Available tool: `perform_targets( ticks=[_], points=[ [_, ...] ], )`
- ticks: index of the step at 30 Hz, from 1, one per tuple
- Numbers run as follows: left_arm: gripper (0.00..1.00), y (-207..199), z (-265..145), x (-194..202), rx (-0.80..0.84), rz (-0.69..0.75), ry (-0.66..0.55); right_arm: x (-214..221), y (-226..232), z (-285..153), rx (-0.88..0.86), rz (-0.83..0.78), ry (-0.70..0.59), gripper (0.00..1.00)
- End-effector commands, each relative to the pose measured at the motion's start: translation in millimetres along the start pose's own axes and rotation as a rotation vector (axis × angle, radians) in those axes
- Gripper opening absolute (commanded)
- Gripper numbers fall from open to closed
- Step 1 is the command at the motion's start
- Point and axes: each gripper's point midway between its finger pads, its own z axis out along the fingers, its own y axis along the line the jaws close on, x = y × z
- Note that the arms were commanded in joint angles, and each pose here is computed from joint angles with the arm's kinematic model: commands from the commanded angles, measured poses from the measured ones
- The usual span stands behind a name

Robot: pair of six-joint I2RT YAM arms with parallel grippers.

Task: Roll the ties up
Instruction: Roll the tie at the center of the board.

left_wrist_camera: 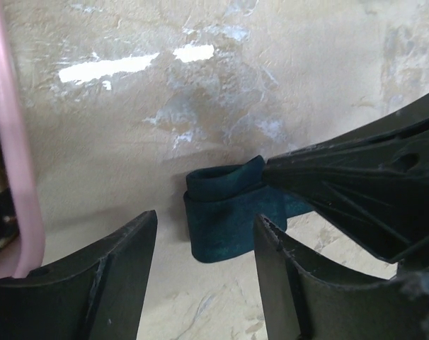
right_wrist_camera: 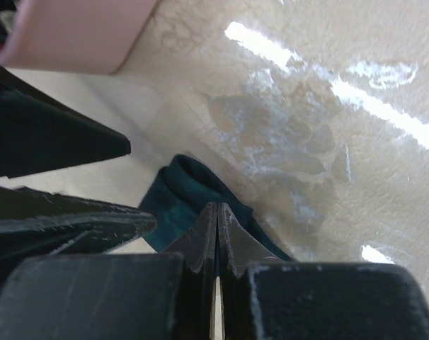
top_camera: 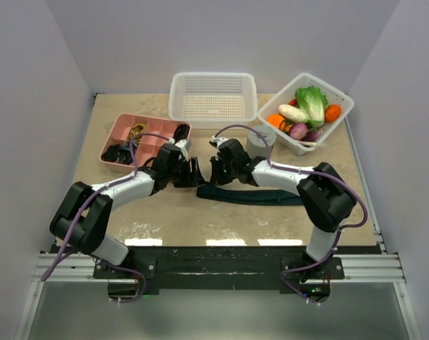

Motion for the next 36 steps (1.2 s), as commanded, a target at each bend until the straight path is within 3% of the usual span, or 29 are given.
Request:
perform_targets(
  ticks=[1,19,36],
  points=[
    [0.63,-11,8,-4,0.119,-0.043,-0.021,8,-3,2,0.006,-0.027,0.008,0.00],
    [0.62,13,25,19,0.054,-0.091,0.042,45,-27,19,0.074,-0.004,0.067,0.00],
    [0.62,62,22,17,-0.140,-0.053,0.038,-9,3,-29,0.036,-0.051,-0.061,0.00]
  ],
)
